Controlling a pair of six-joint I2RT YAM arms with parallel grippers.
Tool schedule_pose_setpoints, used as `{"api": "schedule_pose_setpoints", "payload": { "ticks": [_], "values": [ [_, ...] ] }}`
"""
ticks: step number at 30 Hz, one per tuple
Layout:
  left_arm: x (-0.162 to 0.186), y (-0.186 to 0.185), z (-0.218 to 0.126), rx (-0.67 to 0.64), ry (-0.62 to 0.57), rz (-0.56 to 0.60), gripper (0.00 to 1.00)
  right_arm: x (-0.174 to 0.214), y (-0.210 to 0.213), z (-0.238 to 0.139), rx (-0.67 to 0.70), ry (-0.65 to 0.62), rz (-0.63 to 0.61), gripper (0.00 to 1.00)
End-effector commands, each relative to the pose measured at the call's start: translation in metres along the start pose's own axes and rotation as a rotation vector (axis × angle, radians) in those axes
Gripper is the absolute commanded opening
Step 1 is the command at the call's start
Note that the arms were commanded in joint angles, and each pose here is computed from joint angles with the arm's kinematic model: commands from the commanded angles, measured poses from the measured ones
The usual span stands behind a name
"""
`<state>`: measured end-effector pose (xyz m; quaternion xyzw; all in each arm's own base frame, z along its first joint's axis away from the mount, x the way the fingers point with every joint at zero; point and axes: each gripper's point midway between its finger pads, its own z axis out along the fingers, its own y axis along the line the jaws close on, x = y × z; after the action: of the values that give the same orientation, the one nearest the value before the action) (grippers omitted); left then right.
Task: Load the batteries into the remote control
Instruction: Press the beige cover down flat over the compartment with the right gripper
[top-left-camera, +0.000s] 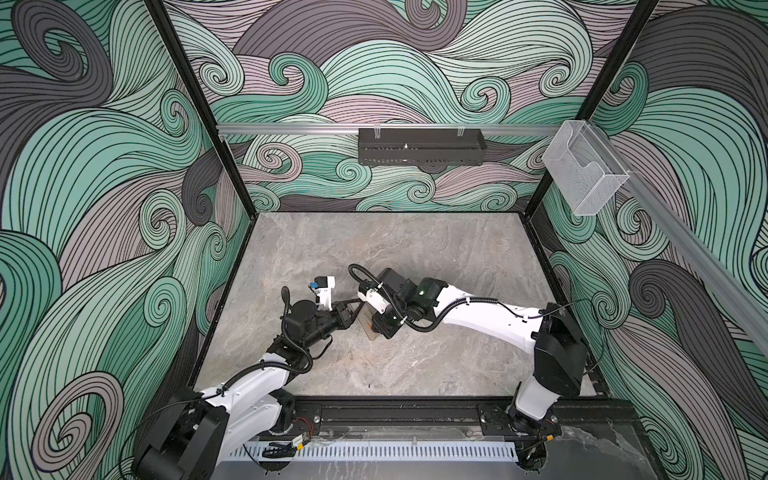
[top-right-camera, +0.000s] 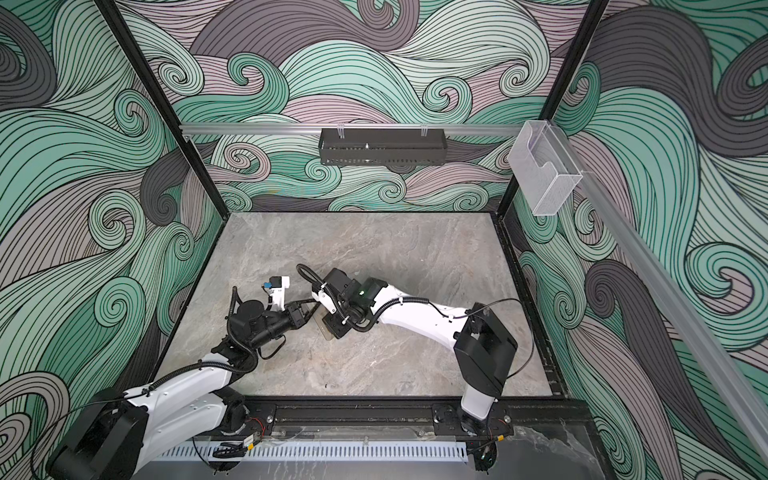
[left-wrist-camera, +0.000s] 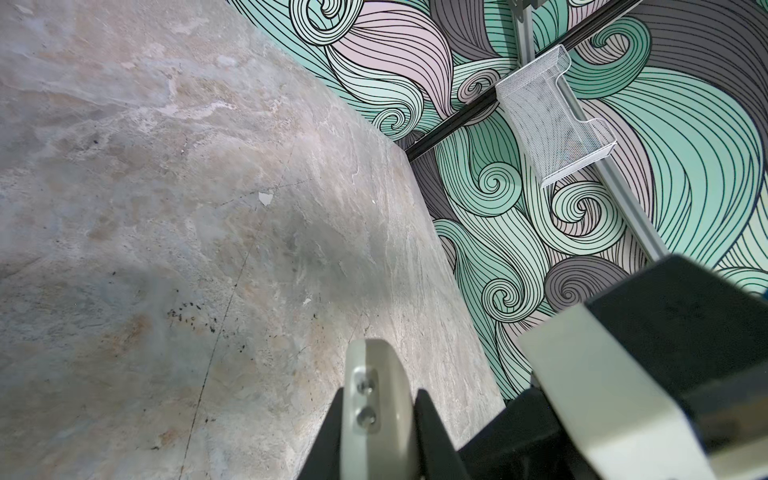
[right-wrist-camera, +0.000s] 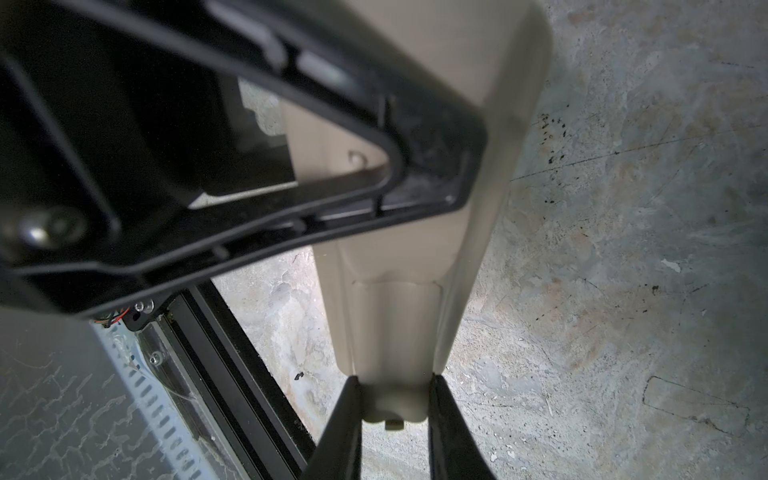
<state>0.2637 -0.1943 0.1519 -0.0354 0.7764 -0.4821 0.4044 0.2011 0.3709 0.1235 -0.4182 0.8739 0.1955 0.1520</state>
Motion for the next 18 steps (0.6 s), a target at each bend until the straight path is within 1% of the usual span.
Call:
{"api": "schedule_pose_setpoints", "payload": {
  "ticks": [1, 8, 18],
  "values": [
    [-0.0107, -0.0371, 0.0014, 0.133, -0.008, 0.044, 0.0, -0.0137, 0.0054, 0.0, -0.023, -0.063, -0.007, 0.1],
    [-0.0137, -0.0422, 0.0002, 0.153, -0.02, 0.028, 0.0, -0.0137, 0.0028, -0.0031, -0.007, -0.075, -0.007, 0.12],
    [-0.0104, -0.0405, 0.0012, 0.152, -0.012, 0.025, 0.0, -0.0153, 0.0027, -0.0054, -0.006, -0.092, -0.006, 0.19]
  ]
}}
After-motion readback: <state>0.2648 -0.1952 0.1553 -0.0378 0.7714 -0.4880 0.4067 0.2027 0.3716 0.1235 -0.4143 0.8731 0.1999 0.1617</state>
